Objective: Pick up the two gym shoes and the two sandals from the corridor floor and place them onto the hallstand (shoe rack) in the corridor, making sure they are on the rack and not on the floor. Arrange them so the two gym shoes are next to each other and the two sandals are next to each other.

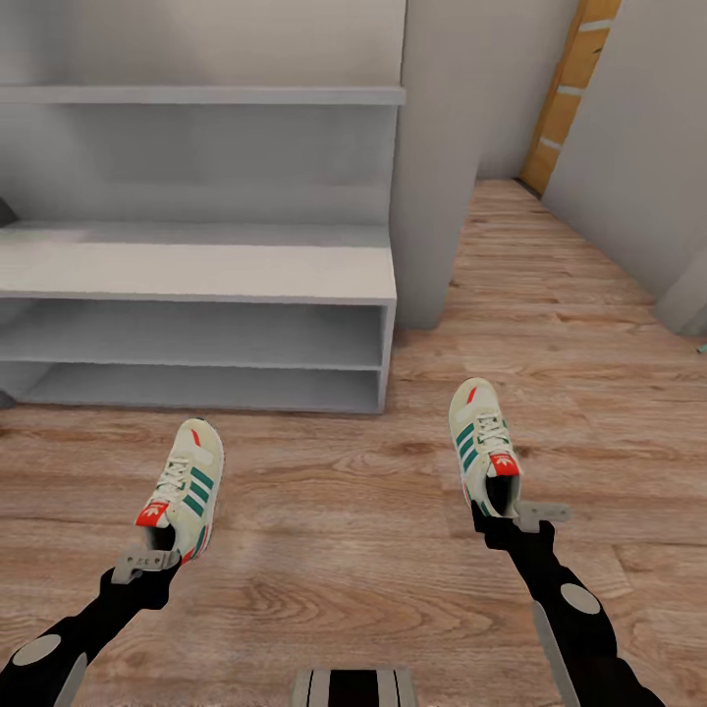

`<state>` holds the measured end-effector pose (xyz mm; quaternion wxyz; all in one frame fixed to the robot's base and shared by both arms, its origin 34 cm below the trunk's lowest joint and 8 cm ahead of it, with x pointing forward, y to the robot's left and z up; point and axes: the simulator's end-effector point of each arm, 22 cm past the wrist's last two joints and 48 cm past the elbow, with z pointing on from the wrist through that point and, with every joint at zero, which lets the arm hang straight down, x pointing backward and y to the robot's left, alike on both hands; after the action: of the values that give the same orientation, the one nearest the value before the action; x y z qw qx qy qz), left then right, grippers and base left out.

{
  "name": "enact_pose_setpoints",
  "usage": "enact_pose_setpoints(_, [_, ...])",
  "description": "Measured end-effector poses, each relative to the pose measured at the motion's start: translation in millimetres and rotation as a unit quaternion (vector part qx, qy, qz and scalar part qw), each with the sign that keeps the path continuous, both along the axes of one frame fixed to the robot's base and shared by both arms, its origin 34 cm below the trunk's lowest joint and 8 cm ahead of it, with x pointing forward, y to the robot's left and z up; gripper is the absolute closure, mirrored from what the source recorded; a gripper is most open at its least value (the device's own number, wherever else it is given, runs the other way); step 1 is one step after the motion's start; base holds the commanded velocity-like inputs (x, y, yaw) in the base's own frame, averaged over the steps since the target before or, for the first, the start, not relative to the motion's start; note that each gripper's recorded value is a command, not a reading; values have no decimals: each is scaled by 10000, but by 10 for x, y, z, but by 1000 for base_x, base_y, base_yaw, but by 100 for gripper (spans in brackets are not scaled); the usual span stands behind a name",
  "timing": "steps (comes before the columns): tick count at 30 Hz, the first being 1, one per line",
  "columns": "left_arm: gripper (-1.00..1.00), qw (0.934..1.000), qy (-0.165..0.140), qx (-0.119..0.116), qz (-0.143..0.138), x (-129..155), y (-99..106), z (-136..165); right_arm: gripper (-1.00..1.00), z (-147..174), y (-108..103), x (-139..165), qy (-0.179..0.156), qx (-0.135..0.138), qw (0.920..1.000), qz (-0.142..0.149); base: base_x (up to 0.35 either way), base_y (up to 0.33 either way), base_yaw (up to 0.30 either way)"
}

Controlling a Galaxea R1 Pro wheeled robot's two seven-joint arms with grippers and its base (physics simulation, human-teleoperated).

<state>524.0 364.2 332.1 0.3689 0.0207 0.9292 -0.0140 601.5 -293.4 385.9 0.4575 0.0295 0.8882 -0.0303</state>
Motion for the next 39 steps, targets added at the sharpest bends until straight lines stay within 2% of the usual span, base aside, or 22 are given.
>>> enact_pose_setpoints(5, [100, 10000, 3, 15, 34, -2, 33, -1, 100, -9, 0, -2, 8, 2, 10000, -1, -187, 58, 30])
enact_pose_setpoints(9, [100, 9998, -27, 77, 194, -3, 187, 31, 100, -11, 1, -2, 9, 3, 10000, -1, -265, 160, -21])
enact_pose_setpoints(19, [100, 9997, -18, 93, 222, -12, 212, 25, 100, 3, 0, 1, -4, 0, 10000, 0, -63, 42, -97])
enact_pose_setpoints(21, [100, 9991, 249, 104, 330, -132, 251, -131, 100, 5, 1, 2, -6, 4, 10000, 0, -1, 0, -2])
enact_pose_setpoints(22, [100, 9970, 593, 129, 481, -238, 296, -264, 100, 4, 6, 3, -6, 6, 10000, 5, 0, 0, 0])
enact_pose_setpoints(24, [100, 9930, 944, 79, 711, -133, 307, -306, 100, 6, 7, 3, -6, 4, 10000, 10, 0, 0, 0])
enact_pose_setpoints(26, [100, 9892, 1220, 54, 806, 51, 235, -292, 100, -14, 9, -12, 49, 11, 10000, 9, 0, 0, 0])
enact_pose_setpoints(31, [100, 9827, 1701, 236, 693, 539, -47, -115, 100, -276, 7, -238, 833, 85, 9965, -32, 0, 0, 0])
enact_pose_setpoints(36, [100, 9844, 1628, 190, 633, 950, -244, 95, 100, -341, -13, -309, 1050, 114, 9944, -67, 0, 0, 0])
enact_pose_setpoints(39, [100, 9836, 1685, 184, 620, 1143, -356, 94, 100, -350, -16, -321, 1084, 122, 9940, -74, 0, 0, 0])
